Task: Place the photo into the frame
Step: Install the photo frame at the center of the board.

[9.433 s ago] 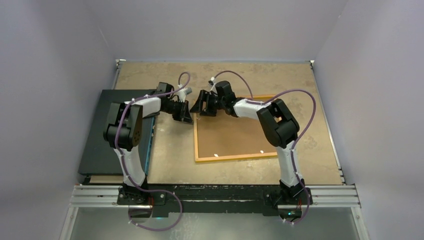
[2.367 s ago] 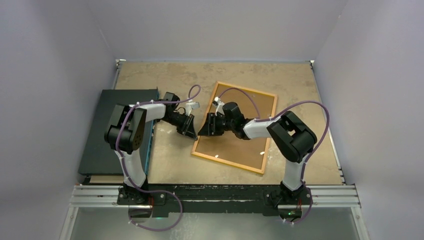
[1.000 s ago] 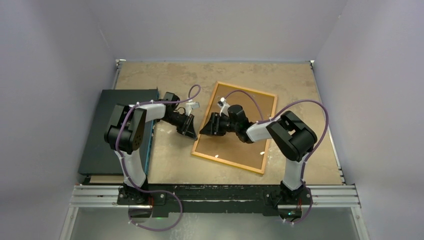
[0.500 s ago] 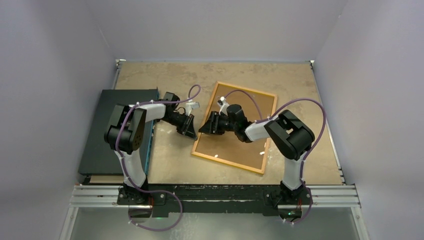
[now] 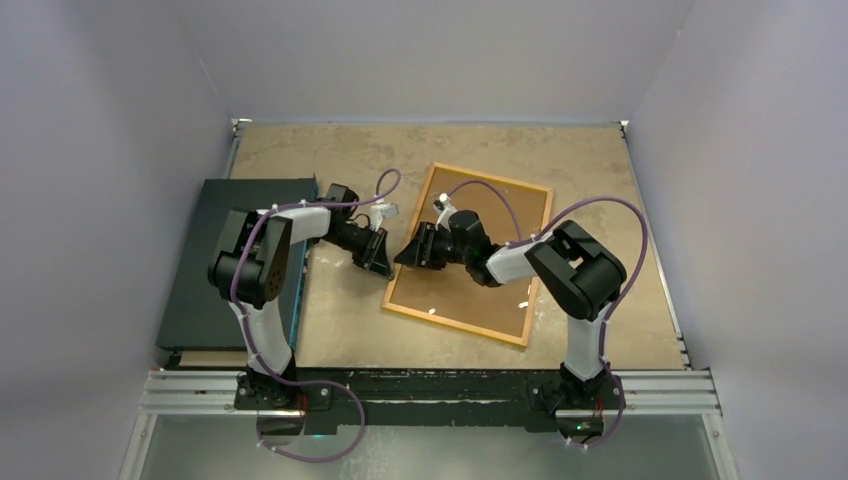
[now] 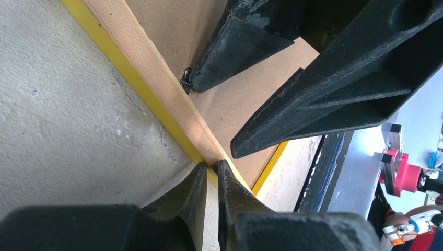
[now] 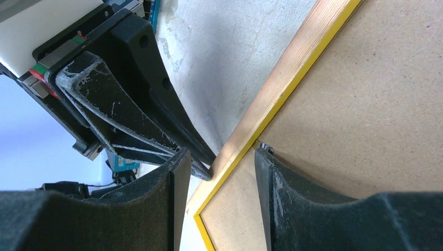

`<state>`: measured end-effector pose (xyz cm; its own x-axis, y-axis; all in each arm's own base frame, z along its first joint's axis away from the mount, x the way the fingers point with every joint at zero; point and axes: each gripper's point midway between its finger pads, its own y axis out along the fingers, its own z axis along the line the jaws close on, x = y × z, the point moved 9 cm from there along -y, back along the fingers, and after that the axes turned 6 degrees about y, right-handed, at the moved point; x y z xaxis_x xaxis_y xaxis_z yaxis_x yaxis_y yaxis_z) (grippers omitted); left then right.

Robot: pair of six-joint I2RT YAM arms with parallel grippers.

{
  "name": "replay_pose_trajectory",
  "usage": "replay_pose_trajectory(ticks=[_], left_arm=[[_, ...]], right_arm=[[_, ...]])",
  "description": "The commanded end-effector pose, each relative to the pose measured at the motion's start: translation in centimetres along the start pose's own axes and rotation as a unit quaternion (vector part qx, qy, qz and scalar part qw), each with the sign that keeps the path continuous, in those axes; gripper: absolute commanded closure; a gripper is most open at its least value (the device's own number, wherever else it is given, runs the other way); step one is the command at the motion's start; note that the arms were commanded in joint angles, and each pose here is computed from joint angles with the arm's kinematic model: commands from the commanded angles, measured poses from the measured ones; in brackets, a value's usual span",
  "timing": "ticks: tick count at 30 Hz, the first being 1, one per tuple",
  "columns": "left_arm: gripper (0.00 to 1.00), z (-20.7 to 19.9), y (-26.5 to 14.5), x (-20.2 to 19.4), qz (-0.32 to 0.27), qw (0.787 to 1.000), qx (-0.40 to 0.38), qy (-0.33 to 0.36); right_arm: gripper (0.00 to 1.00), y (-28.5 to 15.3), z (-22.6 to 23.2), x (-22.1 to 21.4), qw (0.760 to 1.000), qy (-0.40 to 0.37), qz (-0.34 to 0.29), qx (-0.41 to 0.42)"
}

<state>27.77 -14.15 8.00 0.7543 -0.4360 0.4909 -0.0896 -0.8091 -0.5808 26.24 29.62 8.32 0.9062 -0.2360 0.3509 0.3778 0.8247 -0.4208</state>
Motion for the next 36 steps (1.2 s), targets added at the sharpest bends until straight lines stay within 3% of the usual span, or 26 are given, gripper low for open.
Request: replay_pose_trajectory(ticks=[1, 11, 18, 21, 26, 29, 36], left_arm=[[1.0, 0.3, 0.3, 0.0, 0.007, 0.999, 0.02, 0.033], [1.0, -0.1, 0.5, -0.3, 0.005, 0.999, 0.008, 0.031], [1.0, -0.5, 0.9, -0.9, 0.003, 1.0, -0.004, 0.024], [1.0, -0.9, 0.9, -1.0, -0.007, 1.0, -0.02, 0.02], [0.98, -2.0, 0.0, -0.1, -0.027, 0.998, -0.043, 0.039], [0.84, -2.0, -1.0, 1.0, -0.033, 0.997, -0.051, 0.055], [0.79, -1.5, -1.9, 1.8, -0.026, 0.994, -0.025, 0.101]], right_arm=[[0.48, 1.0, -0.8, -0.4, 0.999, 0.0, -0.016, -0.042], [0.5, 2.5, 1.5, -1.7, 0.999, 0.01, -0.017, -0.038], [0.48, 2.0, 2.6, -1.4, 0.996, 0.021, -0.057, -0.063], [0.45, 1.7, 3.5, -1.7, 0.998, 0.026, -0.033, -0.042], [0.31, -1.5, 6.0, 1.5, 0.999, 0.009, -0.036, -0.002], [0.26, -4.5, 6.6, 4.3, 0.998, 0.0, -0.066, 0.004], [0.18, -8.2, 3.2, 8.8, 0.991, 0.007, -0.106, -0.081]])
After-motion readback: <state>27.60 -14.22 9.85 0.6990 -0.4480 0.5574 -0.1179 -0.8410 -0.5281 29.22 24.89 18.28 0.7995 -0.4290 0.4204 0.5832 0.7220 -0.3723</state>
